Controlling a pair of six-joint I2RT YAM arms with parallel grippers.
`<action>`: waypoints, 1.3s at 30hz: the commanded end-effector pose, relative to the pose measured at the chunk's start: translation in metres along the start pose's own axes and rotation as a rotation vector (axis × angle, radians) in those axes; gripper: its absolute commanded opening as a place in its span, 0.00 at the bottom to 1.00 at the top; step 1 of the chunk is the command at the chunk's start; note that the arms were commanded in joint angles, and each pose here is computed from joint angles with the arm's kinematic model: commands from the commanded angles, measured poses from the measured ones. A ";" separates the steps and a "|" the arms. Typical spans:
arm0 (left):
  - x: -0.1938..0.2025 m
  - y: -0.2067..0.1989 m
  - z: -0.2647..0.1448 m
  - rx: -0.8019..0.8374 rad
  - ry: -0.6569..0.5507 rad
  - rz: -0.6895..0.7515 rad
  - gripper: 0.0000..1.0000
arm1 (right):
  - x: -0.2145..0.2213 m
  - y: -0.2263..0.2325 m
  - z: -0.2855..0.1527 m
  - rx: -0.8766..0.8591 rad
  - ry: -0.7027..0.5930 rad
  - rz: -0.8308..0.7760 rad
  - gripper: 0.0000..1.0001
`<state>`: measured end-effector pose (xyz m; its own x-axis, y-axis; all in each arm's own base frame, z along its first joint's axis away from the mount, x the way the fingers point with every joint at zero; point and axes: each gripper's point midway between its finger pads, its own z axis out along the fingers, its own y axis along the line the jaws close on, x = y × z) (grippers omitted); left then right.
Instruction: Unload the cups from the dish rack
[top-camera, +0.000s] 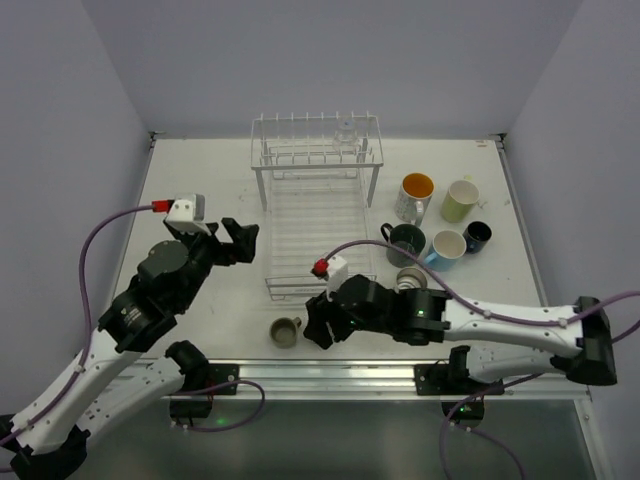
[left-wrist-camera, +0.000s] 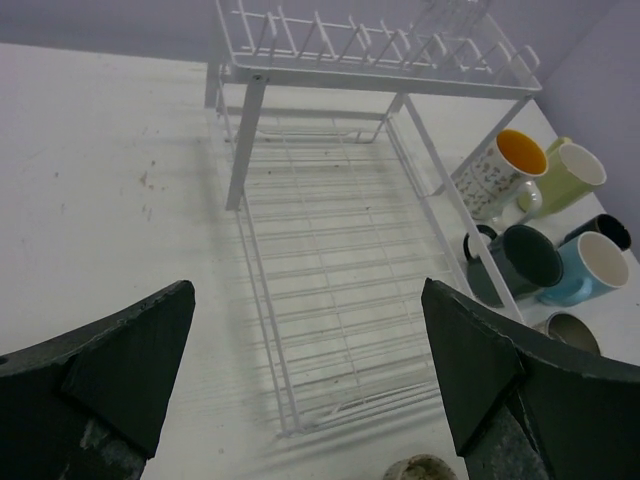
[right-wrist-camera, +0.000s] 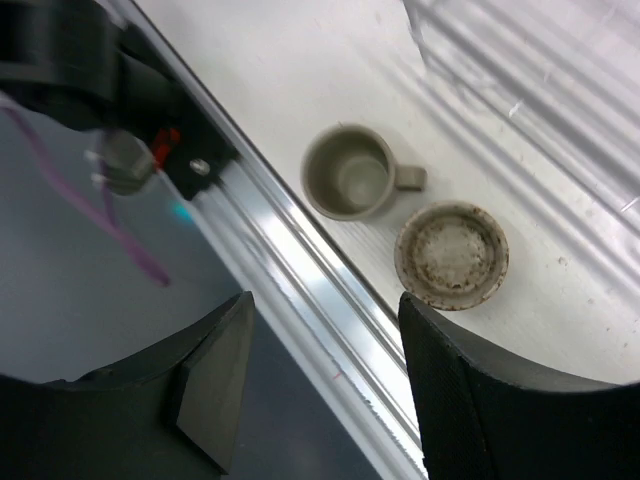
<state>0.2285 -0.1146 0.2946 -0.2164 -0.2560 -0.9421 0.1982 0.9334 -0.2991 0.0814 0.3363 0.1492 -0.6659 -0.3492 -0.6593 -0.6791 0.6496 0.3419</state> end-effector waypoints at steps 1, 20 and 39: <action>-0.035 -0.050 0.015 0.165 -0.034 -0.018 1.00 | -0.041 0.008 -0.053 -0.078 -0.210 0.013 0.64; -0.059 -0.175 0.208 0.190 0.062 0.093 1.00 | -0.154 -0.069 -0.275 0.074 -0.973 0.201 0.62; -0.035 -0.167 0.317 -0.065 0.060 0.267 0.94 | -0.146 -0.074 -0.268 0.098 -0.961 0.154 0.61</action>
<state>0.5009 -0.3452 0.3118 -0.2741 -0.0007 -0.9617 0.2123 0.9753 -0.0612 0.1428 0.1646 0.3913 -0.2039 0.3820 -0.9014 -0.5635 0.7071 0.4271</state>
